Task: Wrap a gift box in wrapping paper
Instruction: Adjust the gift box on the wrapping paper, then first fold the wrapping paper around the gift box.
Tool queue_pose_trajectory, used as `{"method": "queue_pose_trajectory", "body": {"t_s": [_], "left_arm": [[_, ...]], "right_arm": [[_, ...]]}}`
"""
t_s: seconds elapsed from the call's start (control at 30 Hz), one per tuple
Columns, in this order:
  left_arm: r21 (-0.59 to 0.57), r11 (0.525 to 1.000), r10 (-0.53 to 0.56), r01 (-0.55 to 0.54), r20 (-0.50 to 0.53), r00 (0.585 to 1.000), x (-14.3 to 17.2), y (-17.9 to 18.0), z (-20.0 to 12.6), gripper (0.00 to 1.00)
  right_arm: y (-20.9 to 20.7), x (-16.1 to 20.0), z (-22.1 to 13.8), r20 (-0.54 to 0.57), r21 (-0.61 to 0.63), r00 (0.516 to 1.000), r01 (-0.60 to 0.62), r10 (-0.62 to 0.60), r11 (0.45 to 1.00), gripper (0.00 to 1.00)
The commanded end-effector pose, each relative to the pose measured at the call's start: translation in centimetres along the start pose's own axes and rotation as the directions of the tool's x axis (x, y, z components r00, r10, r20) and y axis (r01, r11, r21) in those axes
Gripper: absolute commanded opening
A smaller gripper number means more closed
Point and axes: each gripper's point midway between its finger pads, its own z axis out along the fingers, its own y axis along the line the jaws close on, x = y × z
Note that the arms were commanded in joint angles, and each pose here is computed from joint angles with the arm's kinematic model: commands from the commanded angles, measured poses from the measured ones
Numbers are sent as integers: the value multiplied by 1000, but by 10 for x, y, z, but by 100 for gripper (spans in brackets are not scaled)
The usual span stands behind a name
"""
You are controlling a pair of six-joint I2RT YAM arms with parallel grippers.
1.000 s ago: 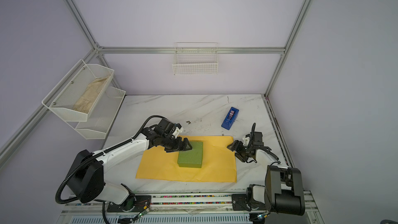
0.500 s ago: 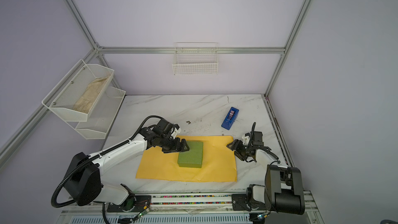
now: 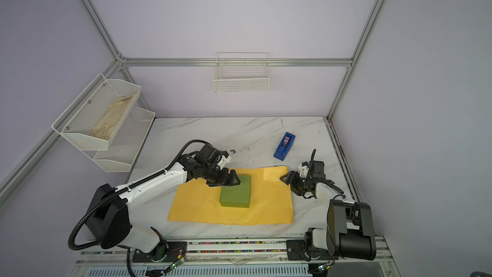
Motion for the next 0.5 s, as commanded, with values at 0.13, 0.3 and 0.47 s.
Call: {"method": "queue_pose_trajectory", "body": {"t_s": [0.13, 0.3, 0.47], "left_arm": [[78, 995, 53, -59, 74, 996, -27, -36, -17, 89], [79, 995, 57, -63, 84, 995, -29, -38, -20, 89], [76, 995, 60, -67, 97, 993, -28, -39, -24, 89]], "right_arm": [[9, 22, -13, -15, -8, 1000, 7, -7, 1000, 62], [23, 28, -20, -13, -30, 1000, 18, -18, 999, 58], [38, 28, -27, -2, -14, 998, 67, -67, 998, 48]]}}
